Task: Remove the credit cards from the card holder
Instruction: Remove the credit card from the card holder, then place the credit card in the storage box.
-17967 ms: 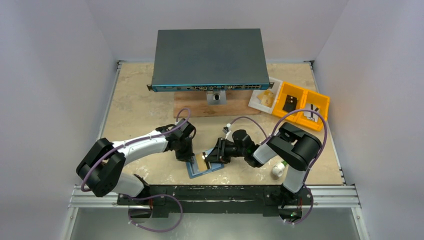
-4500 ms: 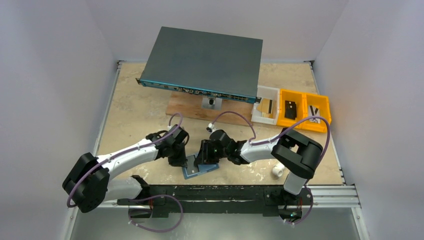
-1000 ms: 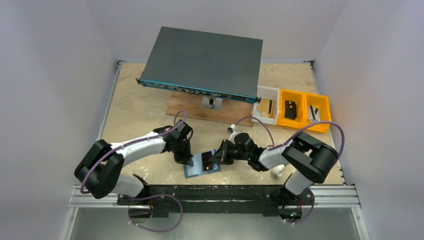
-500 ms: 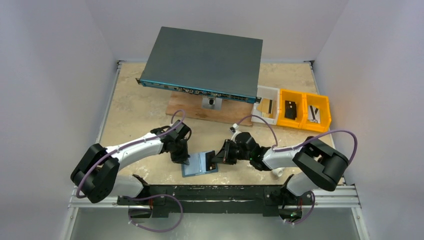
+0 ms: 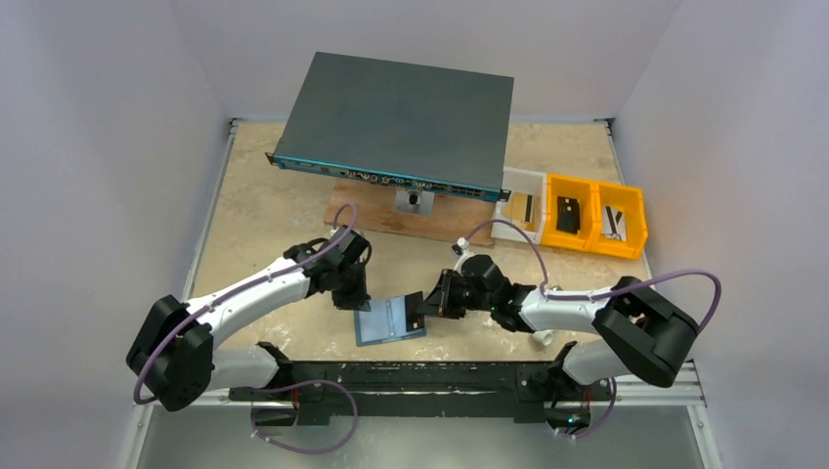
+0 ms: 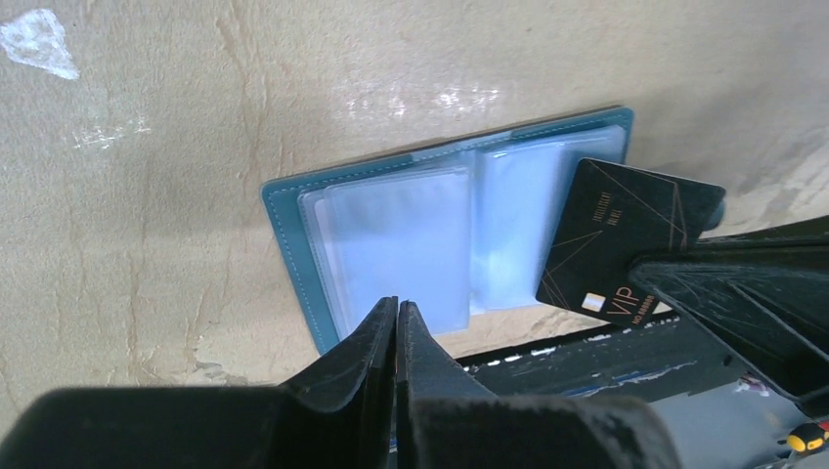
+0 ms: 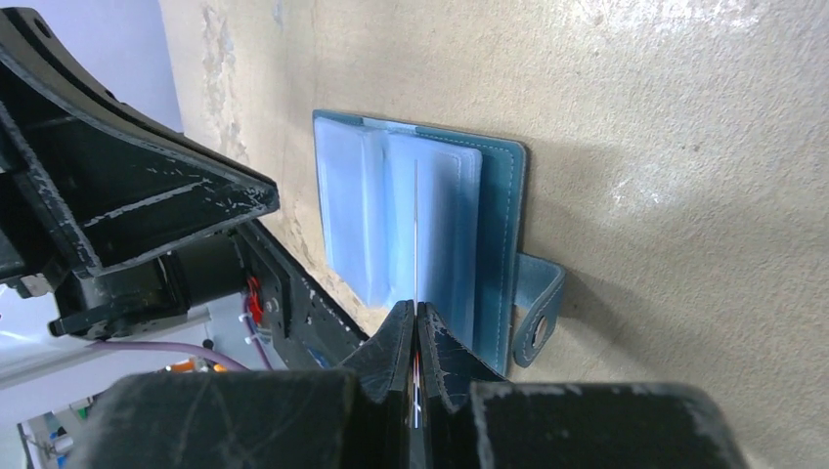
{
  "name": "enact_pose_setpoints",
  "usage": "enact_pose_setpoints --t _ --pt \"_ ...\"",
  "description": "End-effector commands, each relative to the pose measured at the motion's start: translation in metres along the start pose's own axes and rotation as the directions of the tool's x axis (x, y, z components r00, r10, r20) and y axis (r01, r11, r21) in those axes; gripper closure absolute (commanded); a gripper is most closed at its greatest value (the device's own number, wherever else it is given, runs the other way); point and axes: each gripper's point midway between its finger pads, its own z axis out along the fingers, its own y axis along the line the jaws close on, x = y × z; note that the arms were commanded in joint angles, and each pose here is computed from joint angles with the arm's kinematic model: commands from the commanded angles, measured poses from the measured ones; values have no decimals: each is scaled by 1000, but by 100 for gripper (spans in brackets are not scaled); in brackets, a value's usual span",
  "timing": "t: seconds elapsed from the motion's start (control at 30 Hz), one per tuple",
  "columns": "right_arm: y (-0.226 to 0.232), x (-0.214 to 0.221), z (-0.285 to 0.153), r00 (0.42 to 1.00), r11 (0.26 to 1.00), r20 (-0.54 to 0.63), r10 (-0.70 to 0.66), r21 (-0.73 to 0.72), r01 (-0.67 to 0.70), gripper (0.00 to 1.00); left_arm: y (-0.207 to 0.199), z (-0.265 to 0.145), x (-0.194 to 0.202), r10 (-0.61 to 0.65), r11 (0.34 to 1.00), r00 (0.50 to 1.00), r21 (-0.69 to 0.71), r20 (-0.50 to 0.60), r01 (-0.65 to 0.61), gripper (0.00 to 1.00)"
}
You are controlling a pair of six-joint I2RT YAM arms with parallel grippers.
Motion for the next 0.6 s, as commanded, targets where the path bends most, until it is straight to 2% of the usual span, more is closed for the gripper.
enact_pose_setpoints --t 0.0,0.17,0.27,0.33,0.43,0.5,0.57 --pt "19 -19 -6 997 999 62 -37 -22 38 100 -15 -21 -16 18 998 998 57 64 -22 95" --pt "24 -25 -14 995 999 87 -40 -19 42 100 -19 -32 -19 24 996 996 81 87 -31 85" --pt "28 -29 -20 993 999 107 -41 -19 43 100 -21 -39 -20 29 995 995 95 99 -39 67" --pt "30 -32 -26 991 999 125 -41 -10 43 100 -23 -44 -21 33 993 993 107 113 -45 48" --pt "35 -38 -35 986 999 159 -42 -6 43 100 -25 -51 -23 38 991 991 119 131 -54 29" --pt "36 -42 -40 983 999 178 -40 3 40 100 -26 -55 -24 45 990 989 125 140 -62 21" --pt "35 -44 -45 981 999 193 -34 17 32 100 -27 -58 -25 56 989 988 127 146 -75 18"
